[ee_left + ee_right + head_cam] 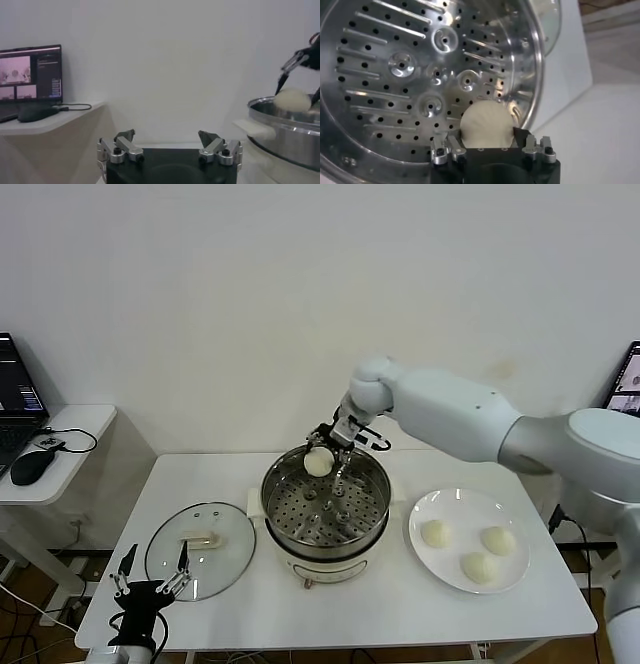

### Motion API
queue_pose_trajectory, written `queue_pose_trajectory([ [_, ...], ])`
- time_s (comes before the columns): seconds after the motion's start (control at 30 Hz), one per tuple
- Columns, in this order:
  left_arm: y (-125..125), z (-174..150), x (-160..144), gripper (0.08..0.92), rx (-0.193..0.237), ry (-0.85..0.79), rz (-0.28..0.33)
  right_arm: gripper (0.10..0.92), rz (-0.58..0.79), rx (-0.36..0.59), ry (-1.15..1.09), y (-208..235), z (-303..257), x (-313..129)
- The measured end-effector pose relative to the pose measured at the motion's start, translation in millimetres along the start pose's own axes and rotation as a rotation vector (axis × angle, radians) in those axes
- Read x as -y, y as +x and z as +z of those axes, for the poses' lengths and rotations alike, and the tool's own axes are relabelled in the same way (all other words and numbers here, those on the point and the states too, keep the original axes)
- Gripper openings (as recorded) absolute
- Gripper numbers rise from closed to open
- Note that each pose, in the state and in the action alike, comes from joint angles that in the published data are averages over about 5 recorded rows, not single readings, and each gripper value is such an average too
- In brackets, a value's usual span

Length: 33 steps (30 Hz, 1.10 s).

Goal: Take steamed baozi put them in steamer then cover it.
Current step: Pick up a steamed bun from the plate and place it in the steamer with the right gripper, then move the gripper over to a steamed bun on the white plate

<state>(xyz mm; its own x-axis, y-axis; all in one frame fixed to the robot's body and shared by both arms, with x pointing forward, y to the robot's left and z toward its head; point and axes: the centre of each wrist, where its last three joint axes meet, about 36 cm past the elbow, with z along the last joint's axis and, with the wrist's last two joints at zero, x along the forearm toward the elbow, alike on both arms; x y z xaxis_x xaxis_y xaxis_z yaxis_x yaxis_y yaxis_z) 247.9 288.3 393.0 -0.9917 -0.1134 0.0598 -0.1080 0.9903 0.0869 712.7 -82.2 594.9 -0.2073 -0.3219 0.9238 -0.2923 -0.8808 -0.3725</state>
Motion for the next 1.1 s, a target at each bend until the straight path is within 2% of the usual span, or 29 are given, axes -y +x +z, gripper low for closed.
queue_pose_trajectory([
  [0.23,-1.2,-0.9,1.5,0.823,0.0,0.002,0.005,0.679,-0.026,0.004,0.039,-11.2,0.0,-2.5],
  [0.43,-0.8,-2.4,2.6,0.823,0.001,0.005,0.008,0.801,-0.015,0.012,0.058,-14.0,-0.2,0.2],
  [0.57,0.6,-4.4,3.1,0.823,0.001,0.005,0.008,0.821,-0.009,0.009,0.044,-6.9,0.3,1.6],
  [0.83,2.8,-13.3,5.5,0.823,0.0,0.01,0.012,0.823,0.036,-0.013,-0.183,40.8,-8.4,-2.3],
  [1.1,3.1,-22.2,4.2,0.823,0.007,-0.003,0.024,0.823,0.068,-0.069,-0.494,108.3,-16.0,-44.4],
])
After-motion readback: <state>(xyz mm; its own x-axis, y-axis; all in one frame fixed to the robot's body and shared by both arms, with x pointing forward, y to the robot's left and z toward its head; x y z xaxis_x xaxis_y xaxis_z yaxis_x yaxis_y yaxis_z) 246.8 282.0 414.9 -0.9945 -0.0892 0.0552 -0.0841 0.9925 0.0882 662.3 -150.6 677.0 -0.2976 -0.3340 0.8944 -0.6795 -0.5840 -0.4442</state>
